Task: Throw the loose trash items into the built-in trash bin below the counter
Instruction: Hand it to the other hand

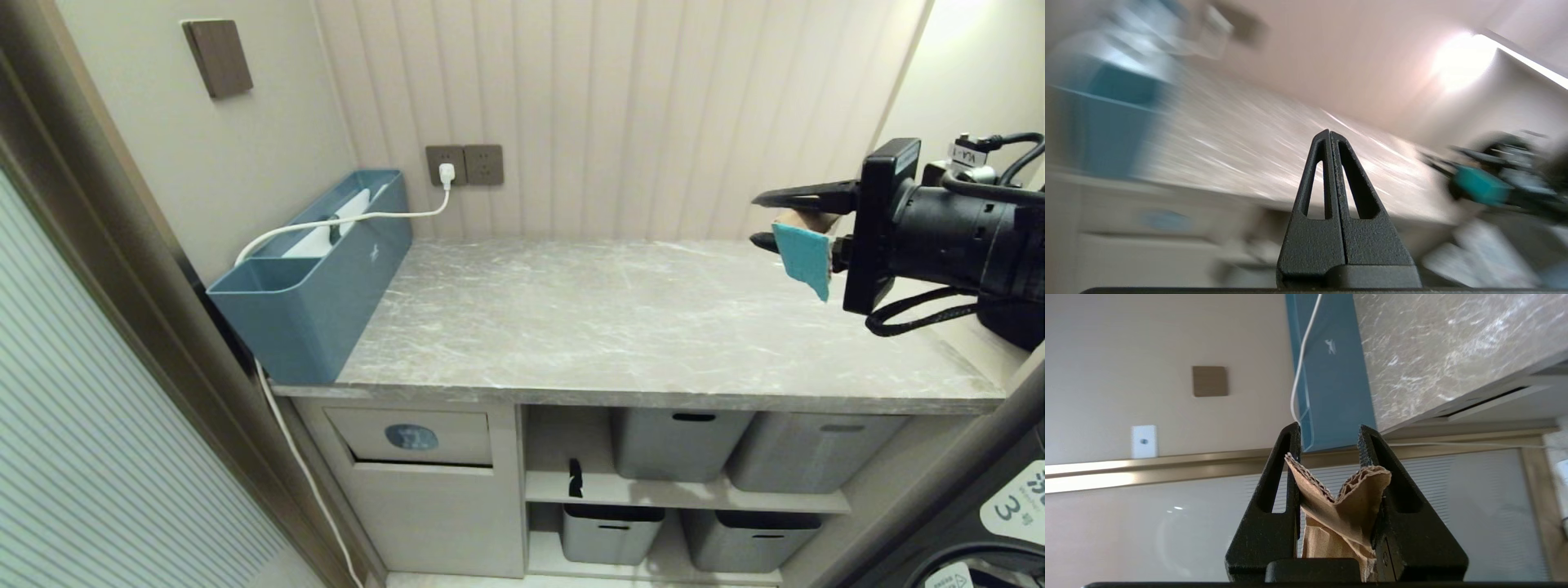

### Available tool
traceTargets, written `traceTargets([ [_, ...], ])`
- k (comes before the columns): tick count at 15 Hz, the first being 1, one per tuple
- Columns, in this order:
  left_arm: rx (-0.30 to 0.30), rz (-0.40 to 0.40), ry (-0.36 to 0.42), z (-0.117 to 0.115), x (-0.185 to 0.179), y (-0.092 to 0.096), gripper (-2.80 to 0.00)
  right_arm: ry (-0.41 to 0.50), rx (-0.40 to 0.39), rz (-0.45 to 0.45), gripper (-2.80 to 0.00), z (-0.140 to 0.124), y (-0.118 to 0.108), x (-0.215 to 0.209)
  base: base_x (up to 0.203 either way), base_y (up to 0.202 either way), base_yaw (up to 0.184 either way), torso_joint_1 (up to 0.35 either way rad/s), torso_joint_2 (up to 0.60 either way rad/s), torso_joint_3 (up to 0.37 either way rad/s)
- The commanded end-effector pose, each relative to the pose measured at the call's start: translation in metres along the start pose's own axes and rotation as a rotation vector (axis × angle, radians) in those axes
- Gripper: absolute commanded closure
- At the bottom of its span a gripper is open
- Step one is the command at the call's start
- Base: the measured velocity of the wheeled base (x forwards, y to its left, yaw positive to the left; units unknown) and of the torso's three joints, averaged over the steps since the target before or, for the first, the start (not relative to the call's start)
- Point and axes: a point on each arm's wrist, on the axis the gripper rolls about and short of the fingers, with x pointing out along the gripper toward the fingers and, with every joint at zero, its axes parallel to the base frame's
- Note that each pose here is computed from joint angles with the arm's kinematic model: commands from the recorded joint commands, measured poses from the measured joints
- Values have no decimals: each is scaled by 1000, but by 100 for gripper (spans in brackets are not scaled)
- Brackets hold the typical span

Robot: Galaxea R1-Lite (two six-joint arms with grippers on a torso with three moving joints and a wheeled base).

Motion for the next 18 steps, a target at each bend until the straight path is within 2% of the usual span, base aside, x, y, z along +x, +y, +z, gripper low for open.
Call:
traceTargets([
  [1, -133, -40, 235, -13, 84, 2, 0, 17, -41, -27, 0, 1, -6, 18, 0, 0, 0, 0, 0, 0],
  [2, -185, -125, 326, -22, 104, -8, 0, 31, -115, -35, 0, -2, -8, 21, 0, 0, 0, 0, 0, 0],
  [3, -207, -184, 403, -31, 123, -17, -131, 44, -187, -60, 0, -2, -13, 28, 0, 0, 0, 0, 0, 0],
  [4, -197, -210, 459, -42, 140, -21, -280, 46, -231, -74, 0, -1, -16, 34, 0, 0, 0, 0, 0, 0],
  [5, -157, -234, 497, -54, 155, -24, -280, 43, -241, -70, 0, 0, -14, 38, 0, 0, 0, 0, 0, 0],
  [6, -90, -271, 523, -67, 169, -28, -280, 30, -249, -61, 0, 2, -9, 44, 0, 0, 0, 0, 0, 0],
  [8, 28, -357, 538, -92, 191, -40, -280, -44, -257, -84, 0, 9, -3, 62, 0, 0, 0, 0, 0, 0],
  [9, 56, -394, 548, -105, 198, -49, -280, -87, -257, -108, 0, 12, 1, 71, 0, 0, 0, 0, 0, 0],
  [11, 76, -428, 566, -128, 211, -63, -280, -101, -249, -161, 0, 11, 6, 80, 0, 0, 0, 0, 0, 0],
  [13, 85, -476, 571, -150, 224, -88, -280, -101, -243, -195, 0, 6, 5, 87, 0, 0, 0, 0, 0, 0],
  [16, 82, -517, 509, -159, 246, -129, -280, -195, -247, -259, 0, 6, -4, 95, 0, 0, 0, 0, 0, 0],
  [18, 84, -508, 485, -161, 255, -144, -280, -194, -241, -254, 0, 5, -3, 95, 0, 0, 0, 0, 0, 0],
])
